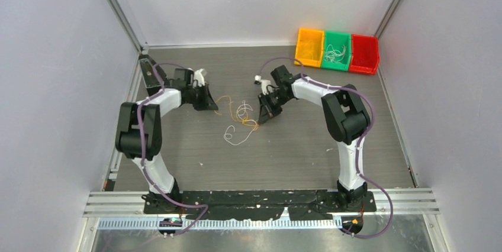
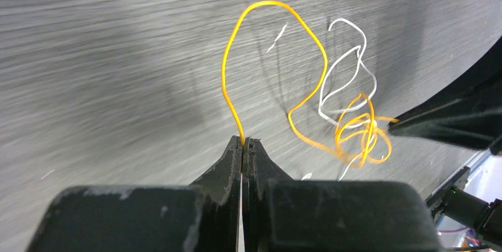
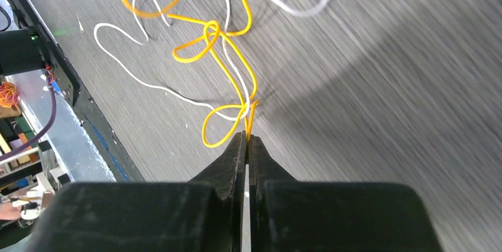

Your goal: Untangle the cables

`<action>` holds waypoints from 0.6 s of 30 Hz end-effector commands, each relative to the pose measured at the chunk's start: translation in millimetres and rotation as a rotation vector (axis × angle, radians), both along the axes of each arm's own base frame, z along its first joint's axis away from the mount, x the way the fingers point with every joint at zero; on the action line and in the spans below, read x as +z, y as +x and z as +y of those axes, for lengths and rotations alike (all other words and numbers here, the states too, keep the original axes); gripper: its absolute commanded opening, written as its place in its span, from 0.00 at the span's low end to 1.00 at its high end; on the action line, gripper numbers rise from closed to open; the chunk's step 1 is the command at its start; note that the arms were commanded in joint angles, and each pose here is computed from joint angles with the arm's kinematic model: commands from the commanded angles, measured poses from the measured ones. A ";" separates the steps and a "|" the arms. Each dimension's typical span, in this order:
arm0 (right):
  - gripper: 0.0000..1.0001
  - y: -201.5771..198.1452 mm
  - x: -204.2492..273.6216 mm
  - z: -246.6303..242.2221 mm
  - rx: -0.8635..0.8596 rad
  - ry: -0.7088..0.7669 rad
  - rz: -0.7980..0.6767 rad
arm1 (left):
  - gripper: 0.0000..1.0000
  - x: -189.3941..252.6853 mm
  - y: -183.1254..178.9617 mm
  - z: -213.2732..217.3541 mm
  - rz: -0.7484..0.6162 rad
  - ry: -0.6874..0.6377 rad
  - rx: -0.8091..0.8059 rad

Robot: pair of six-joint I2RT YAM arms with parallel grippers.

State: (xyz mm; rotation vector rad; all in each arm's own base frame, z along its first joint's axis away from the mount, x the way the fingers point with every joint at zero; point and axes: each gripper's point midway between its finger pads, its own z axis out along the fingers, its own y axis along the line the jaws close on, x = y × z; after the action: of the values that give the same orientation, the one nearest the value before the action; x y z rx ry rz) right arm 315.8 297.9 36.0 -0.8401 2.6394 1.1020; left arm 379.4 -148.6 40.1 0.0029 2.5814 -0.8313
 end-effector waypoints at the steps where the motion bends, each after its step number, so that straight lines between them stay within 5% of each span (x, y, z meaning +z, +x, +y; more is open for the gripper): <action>1: 0.05 7.7 40.0 -37.0 -0.029 0.001 -0.087 | 0.00 55.0 7.3 61.7 -0.178 0.055 0.106; 9: 0.05 -1.9 23.4 -107.3 -0.090 -0.120 -0.080 | 0.00 70.7 -12.0 164.6 -0.195 0.157 0.313; 18: 0.05 9.2 21.0 -158.5 -0.152 -0.204 -0.131 | 0.00 130.8 -7.3 179.9 -0.385 0.146 0.343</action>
State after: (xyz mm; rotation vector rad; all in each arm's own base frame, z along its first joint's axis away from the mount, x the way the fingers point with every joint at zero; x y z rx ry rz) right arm 316.3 154.6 37.8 -0.6498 2.7543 0.8253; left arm 364.8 35.1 123.6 -0.3196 2.3243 -0.4656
